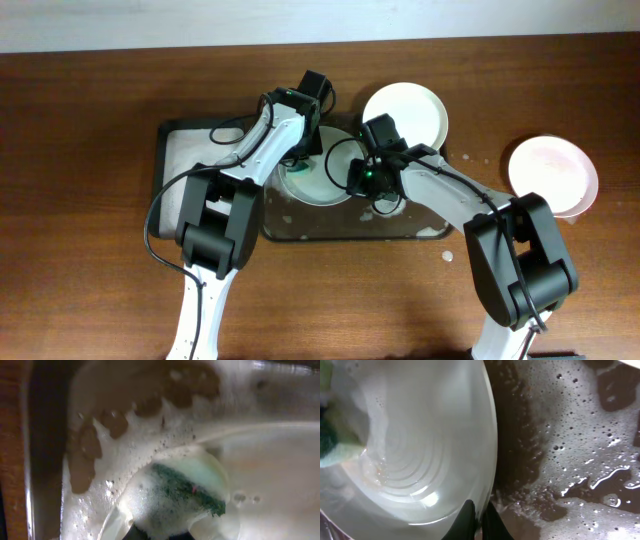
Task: Clean dirty plates on tray and stack at the side
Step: 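Continue scrubbing the white plate rim with the sponge, right gripper holding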
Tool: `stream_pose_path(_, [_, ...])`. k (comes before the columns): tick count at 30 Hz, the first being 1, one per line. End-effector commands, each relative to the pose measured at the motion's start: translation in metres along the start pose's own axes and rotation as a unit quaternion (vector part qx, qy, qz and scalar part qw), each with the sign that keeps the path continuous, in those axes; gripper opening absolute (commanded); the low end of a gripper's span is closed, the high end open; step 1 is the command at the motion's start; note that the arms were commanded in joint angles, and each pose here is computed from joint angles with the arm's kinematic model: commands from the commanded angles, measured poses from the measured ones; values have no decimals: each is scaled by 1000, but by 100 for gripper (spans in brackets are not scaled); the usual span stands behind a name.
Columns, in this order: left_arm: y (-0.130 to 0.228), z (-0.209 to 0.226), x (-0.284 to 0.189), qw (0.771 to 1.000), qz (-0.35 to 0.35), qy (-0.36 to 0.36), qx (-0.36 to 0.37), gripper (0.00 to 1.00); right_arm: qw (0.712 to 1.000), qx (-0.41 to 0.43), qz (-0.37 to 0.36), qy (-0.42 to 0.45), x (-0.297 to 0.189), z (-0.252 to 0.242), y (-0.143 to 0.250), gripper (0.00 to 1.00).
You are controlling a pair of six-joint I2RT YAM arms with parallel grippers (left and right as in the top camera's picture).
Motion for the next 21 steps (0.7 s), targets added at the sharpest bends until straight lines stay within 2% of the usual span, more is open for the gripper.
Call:
stream_pose_path(1, [-2,19,47,997,-14,-75,-30,1,999,-27,30,-2,5,2,13,4])
stream_pose_path(2, [-2,17,47,998,-13,-68,-12,1,999,-27,30,-2,5,2,13,4])
stream_pose_path(5, [5,-3,46,989,23,26,147,1,999,-28,28,-3,5,3,13,4])
stream_pose_path(6, [11,-13,45,971,37,82,221,1,999,-28,27,-4,5,3,12,4])
stream_pose_path(10, [21,-27,40,923,47,173,341,1,999,-28,27,-4,5,3,12,4])
stream_pose_path(12, [24,-29,39,903,48,197,380,1,999,-28,27,-4,5,3,12,4])
stream_pose_path(16, [31,-18,39,895,80,194,394,1,999,-28,27,-4,5,3,12,4])
stream_pose_path(21, [47,-5,35,861,134,200,447,0,999,-28,26,-5,5,3,12,4])
Point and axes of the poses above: each gripper's point midway between its finger pads, its own x axis out along the fingers, its own z axis along the line the jaws close on, y = z × x, the point moved 9 cm from there along -x, back along the fingers, and after that the axes turned 2 degrees about x, right-handed, at the moved point
